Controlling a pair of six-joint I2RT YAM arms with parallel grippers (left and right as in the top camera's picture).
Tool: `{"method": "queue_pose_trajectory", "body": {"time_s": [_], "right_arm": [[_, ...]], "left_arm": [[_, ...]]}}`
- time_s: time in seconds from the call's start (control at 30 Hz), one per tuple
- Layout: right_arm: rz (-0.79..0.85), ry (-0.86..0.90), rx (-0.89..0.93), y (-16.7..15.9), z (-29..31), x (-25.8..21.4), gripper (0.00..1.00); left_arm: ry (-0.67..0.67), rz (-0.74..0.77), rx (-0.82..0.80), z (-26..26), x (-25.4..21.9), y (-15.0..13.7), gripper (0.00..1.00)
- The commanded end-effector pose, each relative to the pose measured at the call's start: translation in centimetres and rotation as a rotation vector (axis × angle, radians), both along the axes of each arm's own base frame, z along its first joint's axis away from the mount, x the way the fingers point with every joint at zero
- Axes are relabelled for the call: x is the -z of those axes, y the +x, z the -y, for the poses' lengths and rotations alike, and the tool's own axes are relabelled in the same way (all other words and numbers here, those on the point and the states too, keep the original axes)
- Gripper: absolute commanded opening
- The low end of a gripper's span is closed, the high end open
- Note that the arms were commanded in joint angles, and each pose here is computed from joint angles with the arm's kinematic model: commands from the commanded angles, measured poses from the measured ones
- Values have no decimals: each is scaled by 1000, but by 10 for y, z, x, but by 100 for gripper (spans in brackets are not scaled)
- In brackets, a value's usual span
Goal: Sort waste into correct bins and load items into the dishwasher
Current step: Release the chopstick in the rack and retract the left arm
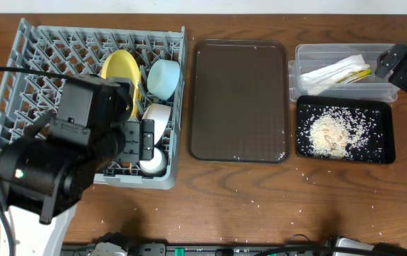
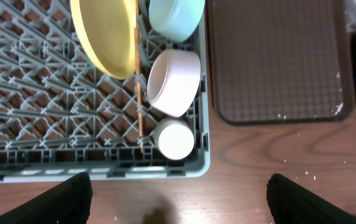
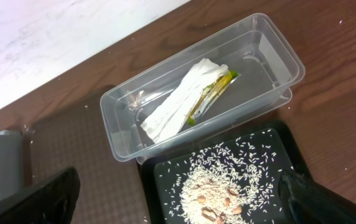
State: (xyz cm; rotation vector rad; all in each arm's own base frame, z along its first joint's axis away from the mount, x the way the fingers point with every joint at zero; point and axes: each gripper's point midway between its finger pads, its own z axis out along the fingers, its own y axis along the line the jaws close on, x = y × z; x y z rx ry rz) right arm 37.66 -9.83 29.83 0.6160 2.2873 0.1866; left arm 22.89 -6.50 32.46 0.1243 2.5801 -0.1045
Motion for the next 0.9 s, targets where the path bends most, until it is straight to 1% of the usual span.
{"method": "queue_pose_trajectory", "body": {"time_s": [0.0,0.13,0.27,0.33,0.47,0.7,0.87], "right_arm": [[15,7,8,0,0,-6,99],[15,7,8,0,0,-6,99],[15,7,8,0,0,-6,99],[15,7,8,0,0,-6,99],[15,7,8,0,0,-6,99],[15,7,8,0,0,-6,99],[15,7,8,0,0,-6,99]], "left_arm": [[-38,82,-40,-5,-13,11,90],[-73,232,-120,-23,-24,28,91],[-72,378,-170,-44,-17,31,91],[-62,445,-151,-50,-9,31,91],[-44,556,-87,-57,19,21,91],[-39,656,-149,-72,82,1,91],[-32,713,-158,-75,120,-3,91]]}}
